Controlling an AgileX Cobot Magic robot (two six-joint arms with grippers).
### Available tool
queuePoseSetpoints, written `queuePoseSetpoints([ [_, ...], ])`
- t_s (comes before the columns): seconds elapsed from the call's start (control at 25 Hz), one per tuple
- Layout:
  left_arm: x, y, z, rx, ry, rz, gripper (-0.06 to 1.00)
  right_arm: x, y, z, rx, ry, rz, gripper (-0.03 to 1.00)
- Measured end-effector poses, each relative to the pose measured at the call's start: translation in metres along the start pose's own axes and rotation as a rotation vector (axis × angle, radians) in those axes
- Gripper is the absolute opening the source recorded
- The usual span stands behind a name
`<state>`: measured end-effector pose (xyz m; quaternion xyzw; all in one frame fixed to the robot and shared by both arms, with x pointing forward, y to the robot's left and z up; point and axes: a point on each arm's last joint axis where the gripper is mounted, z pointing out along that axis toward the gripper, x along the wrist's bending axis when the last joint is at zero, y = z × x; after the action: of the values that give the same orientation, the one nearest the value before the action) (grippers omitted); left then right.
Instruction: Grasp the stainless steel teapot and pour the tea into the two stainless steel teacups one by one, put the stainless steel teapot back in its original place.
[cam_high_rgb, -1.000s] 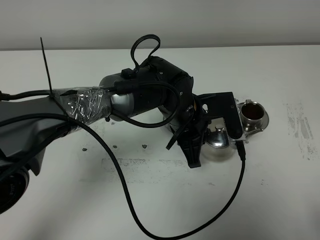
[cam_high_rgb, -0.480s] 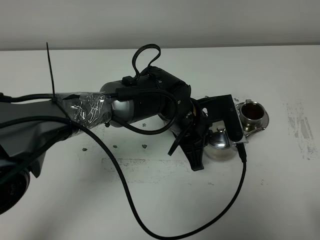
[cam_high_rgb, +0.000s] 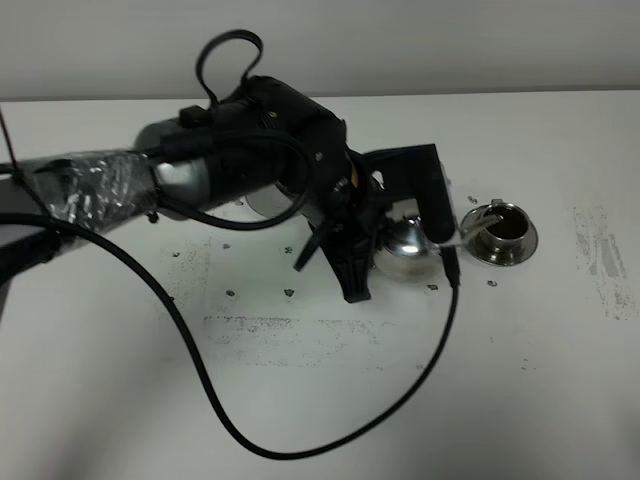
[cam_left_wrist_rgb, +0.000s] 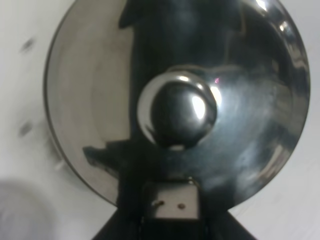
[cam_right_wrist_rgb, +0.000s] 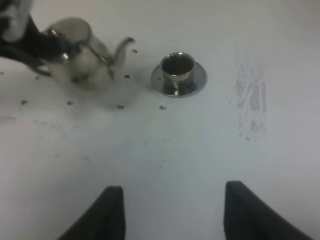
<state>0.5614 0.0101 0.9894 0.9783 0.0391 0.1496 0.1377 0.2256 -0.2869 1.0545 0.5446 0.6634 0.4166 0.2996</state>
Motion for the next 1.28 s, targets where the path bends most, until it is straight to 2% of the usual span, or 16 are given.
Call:
queuePoseSetpoints([
  [0.16, 0.029, -0.032, -0.021, 0.082, 0.063, 0.038, 0.20, 0.000, 0.000, 0.000, 0.000, 0.000, 0.001, 0.43],
  [0.36, 0.058, -0.068, -0.038, 0.178, 0.077, 0.119, 0.20, 0.000, 0.000, 0.000, 0.000, 0.000, 0.001, 0.43],
  [0.6, 0.080, -0.094, -0.047, 0.227, 0.083, 0.318, 0.20, 0.000, 0.000, 0.000, 0.000, 0.000, 0.001, 0.43],
  [0.8, 0.096, -0.094, -0.042, 0.267, 0.103, 0.374, 0.20, 0.000, 0.000, 0.000, 0.000, 0.000, 0.000, 0.43],
  [0.96, 0.108, -0.091, -0.029, 0.301, 0.086, 0.380, 0.20, 0.000, 0.000, 0.000, 0.000, 0.000, 0.000, 0.43],
  [1.28, 0.102, -0.079, -0.011, 0.341, 0.065, 0.448, 0.20, 0.000, 0.000, 0.000, 0.000, 0.000, 0.001, 0.43],
])
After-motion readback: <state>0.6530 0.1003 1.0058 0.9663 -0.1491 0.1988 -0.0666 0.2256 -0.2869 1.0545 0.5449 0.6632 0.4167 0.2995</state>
